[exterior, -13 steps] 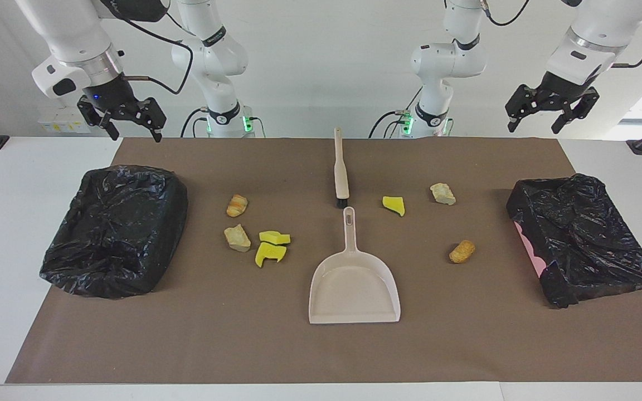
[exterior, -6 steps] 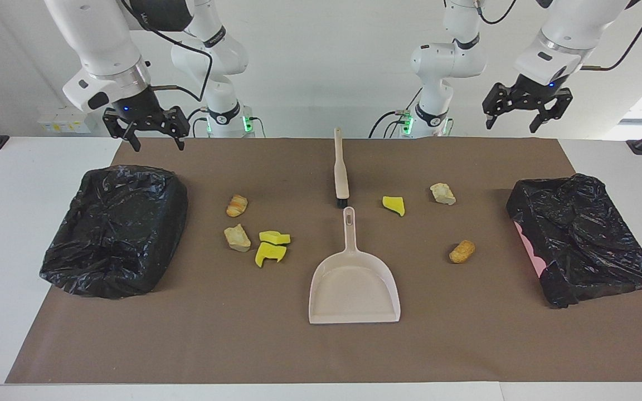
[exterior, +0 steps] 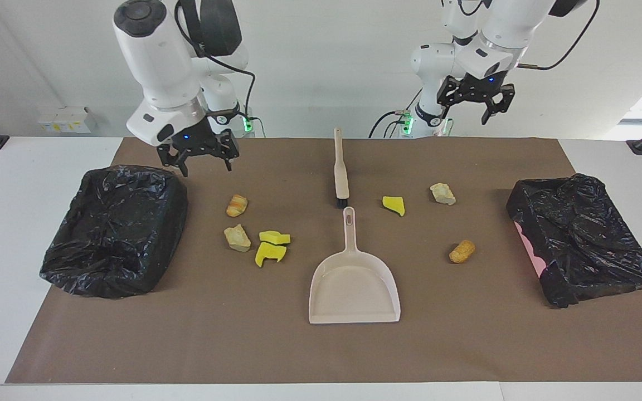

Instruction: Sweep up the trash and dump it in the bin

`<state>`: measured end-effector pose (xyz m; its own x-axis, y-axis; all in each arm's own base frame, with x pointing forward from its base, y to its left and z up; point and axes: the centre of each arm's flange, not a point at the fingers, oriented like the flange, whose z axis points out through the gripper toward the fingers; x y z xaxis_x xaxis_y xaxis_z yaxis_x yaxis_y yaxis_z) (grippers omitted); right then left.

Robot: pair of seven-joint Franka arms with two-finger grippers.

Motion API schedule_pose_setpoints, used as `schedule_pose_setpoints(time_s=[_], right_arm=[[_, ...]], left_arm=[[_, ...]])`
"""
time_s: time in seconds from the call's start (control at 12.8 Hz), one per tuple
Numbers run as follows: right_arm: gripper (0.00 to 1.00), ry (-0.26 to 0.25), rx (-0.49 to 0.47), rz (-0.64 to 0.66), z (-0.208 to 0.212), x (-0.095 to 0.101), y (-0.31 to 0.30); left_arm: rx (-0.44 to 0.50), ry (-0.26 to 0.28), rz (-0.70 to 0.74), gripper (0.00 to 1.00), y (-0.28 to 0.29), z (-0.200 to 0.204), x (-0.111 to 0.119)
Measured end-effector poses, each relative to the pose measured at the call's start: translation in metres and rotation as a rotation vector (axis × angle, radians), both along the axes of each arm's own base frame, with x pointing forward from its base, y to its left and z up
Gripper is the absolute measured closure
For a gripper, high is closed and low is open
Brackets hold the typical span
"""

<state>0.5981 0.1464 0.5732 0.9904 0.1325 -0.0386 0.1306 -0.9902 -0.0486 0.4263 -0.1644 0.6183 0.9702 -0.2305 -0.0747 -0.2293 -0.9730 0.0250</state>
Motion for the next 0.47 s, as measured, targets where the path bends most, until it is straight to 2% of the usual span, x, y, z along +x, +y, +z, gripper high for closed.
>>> schedule_pose_setpoints(time_s=[0.16,0.47], right_arm=[[0.0,0.008,0.022,-0.002,-0.03,0.011,0.038],[0.0,-0.029,0.051,-0.029,-0.092,0.027,0.113]], left_arm=[[0.007,0.02,0.018,0.0,-0.039,-0.028,-0.019],[0.007,0.021,0.053,0.0,-0.114,-0.093,-0.057]])
